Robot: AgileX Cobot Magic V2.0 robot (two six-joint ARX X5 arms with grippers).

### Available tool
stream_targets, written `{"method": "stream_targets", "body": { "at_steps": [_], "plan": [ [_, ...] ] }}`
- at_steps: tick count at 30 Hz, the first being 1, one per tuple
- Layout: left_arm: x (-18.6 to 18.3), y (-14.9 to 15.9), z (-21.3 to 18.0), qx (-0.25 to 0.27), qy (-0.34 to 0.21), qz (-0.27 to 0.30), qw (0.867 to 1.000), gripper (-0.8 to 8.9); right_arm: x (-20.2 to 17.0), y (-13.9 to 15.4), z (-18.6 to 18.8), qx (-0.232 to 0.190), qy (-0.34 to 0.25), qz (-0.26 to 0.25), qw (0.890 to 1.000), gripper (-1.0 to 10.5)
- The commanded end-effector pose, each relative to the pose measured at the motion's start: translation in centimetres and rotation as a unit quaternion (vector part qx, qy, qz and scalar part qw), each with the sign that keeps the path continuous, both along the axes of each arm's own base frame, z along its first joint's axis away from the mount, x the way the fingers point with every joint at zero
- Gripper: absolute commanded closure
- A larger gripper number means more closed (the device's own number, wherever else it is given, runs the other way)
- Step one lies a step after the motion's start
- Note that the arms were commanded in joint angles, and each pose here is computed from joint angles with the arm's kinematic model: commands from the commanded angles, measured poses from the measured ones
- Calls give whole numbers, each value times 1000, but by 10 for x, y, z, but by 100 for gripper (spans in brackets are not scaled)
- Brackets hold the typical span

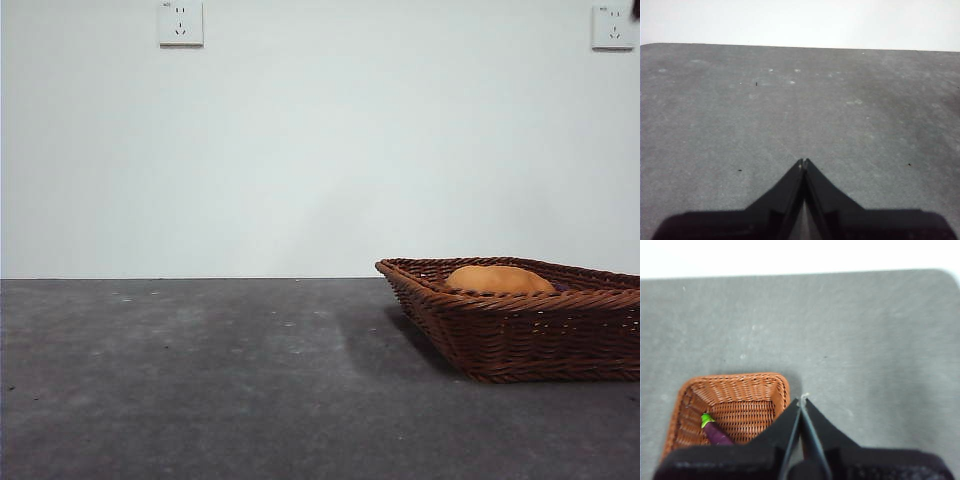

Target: Help me put the vegetables on the table into the basket

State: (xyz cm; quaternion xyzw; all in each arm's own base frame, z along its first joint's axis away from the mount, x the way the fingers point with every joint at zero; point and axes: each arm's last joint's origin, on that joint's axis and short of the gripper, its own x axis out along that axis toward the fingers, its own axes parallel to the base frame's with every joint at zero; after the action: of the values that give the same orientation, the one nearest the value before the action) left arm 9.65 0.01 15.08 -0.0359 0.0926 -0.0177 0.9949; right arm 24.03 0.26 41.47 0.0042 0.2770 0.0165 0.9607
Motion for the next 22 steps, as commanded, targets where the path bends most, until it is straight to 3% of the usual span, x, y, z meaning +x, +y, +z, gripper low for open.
{"method": "stream_targets", "body": {
  "at_steps": [1,4,7,17,22],
  "plan": [
    [1,0,-3,-3,3,3,1000,818,-30,1,10,-3,-45,2,999,945],
    [1,0,-3,-3,5,3,1000,818,-68,-2,4,-16,-102,-26,994,945],
    [1,0,-3,-3,5,3,1000,818,-98,-3,-33,-23,-139,-48,989,945],
    [1,0,-3,-3,6,3,1000,818,-132,-4,-158,-21,-185,-51,981,945],
    [1,0,-3,-3,8,3,1000,818,-143,-4,-203,-20,-192,-51,980,945]
  ]
}}
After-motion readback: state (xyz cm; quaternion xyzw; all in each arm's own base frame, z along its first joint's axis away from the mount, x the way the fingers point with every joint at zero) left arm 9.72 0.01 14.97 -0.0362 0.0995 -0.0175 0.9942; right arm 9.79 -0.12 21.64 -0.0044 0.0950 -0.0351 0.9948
